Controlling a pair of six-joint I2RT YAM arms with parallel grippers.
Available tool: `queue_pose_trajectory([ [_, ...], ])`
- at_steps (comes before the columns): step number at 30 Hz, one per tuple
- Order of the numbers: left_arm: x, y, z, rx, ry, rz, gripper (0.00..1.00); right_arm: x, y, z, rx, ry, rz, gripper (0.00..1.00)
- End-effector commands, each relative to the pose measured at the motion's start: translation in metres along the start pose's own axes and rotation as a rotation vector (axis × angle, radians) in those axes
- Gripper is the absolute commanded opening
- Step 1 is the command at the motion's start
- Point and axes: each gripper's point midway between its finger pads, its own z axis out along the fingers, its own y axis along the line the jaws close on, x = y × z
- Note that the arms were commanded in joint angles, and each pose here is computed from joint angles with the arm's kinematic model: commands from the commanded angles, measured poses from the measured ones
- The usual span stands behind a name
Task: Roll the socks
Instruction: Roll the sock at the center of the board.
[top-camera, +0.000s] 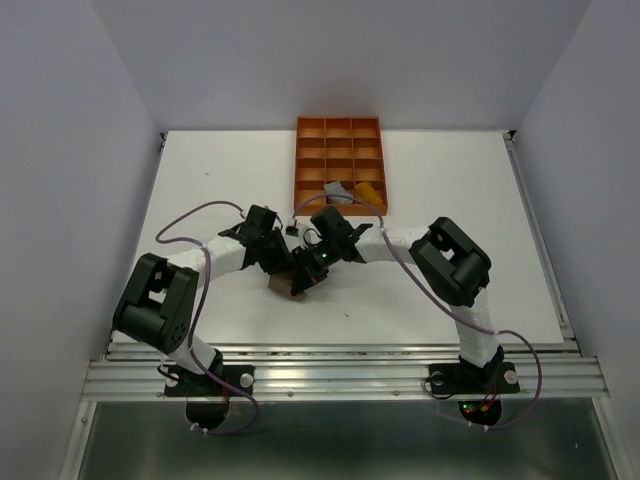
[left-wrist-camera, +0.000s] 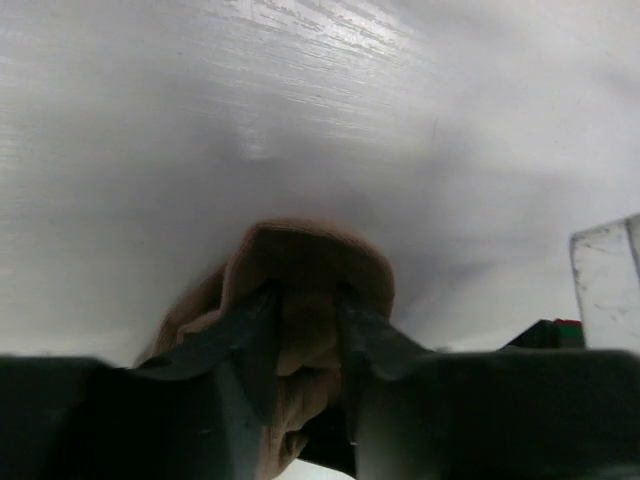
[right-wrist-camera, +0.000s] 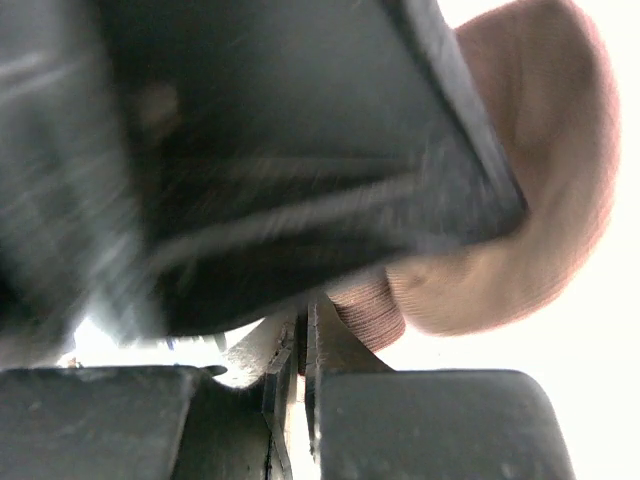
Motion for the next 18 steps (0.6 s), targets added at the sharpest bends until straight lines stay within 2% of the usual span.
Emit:
queue_pose_trajectory([
  [1,-0.006,-0.001,-0.016,0.006,-0.050,0.000,0.46,0.056,-0.076,0.002,0.328,0.106,0.119,0.01],
  [4,-0.013,-0.006,-0.026,0.029,-0.087,0.002,0.60,0.053,-0.071,0.003,0.304,0.105,0.118,0.01],
  [10,-0.020,0.002,-0.046,-0.015,-0.129,-0.013,0.60,0.052,-0.067,0.005,0.280,0.105,0.124,0.01],
  [18,0.011,0.040,-0.069,-0.072,-0.132,-0.087,0.61,0.045,-0.051,0.005,0.229,0.121,0.184,0.01],
])
